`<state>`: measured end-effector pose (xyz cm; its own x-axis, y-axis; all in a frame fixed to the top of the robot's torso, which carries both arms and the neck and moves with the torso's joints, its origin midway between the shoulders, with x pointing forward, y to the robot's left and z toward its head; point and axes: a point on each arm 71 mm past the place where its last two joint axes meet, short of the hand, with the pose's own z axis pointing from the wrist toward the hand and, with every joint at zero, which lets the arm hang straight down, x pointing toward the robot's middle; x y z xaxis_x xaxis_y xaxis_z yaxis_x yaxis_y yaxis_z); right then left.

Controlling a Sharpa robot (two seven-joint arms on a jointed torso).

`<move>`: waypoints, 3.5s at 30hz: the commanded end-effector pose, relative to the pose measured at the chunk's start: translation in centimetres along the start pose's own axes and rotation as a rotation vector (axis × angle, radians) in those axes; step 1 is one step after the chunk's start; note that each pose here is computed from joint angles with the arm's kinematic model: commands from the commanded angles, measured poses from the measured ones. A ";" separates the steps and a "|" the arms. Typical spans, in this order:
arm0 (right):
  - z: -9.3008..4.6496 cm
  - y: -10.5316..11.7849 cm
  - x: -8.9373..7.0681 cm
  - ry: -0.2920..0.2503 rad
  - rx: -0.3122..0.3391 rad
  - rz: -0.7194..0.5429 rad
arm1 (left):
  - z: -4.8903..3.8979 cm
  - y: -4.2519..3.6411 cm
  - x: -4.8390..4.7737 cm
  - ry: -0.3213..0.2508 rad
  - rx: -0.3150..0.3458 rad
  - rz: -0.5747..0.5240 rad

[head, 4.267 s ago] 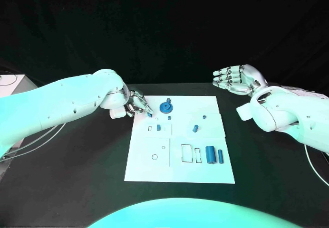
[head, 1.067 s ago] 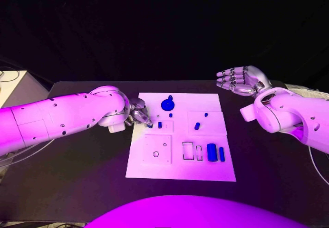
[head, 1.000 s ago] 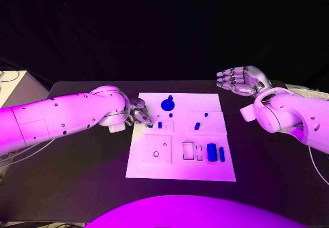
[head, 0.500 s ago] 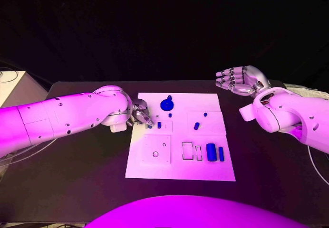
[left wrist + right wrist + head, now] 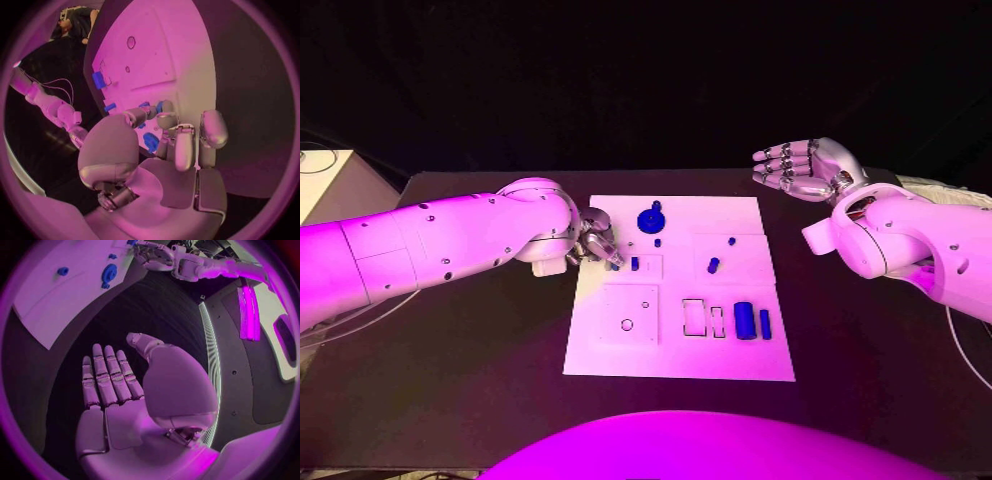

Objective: Assemble the parts on the task board

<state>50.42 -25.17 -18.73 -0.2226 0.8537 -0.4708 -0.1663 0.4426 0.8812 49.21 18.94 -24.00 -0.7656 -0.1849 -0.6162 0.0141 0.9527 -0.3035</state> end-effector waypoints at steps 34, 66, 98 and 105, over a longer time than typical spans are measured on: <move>-0.1 -0.2 0.2 0.014 -0.006 0.008 | -0.63 0.56 0.06 -0.026 0.004 -0.009; -0.1 -0.6 0.0 0.010 0.000 0.006 | -3.58 -3.04 -2.89 -0.424 0.555 -0.182; 0.1 -0.5 0.5 0.026 -0.007 0.012 | 1.82 -6.02 -0.24 -0.457 0.501 0.391; 0.1 -0.4 0.6 0.027 -0.008 0.013 | 2.19 -6.45 0.01 -0.423 0.501 0.406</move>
<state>50.52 -24.97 -19.42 -0.2427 0.8511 -0.4655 -0.1611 0.4379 0.8845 50.67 12.46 -23.25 -0.3029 -0.0733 -0.9502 0.5936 0.7655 -0.2483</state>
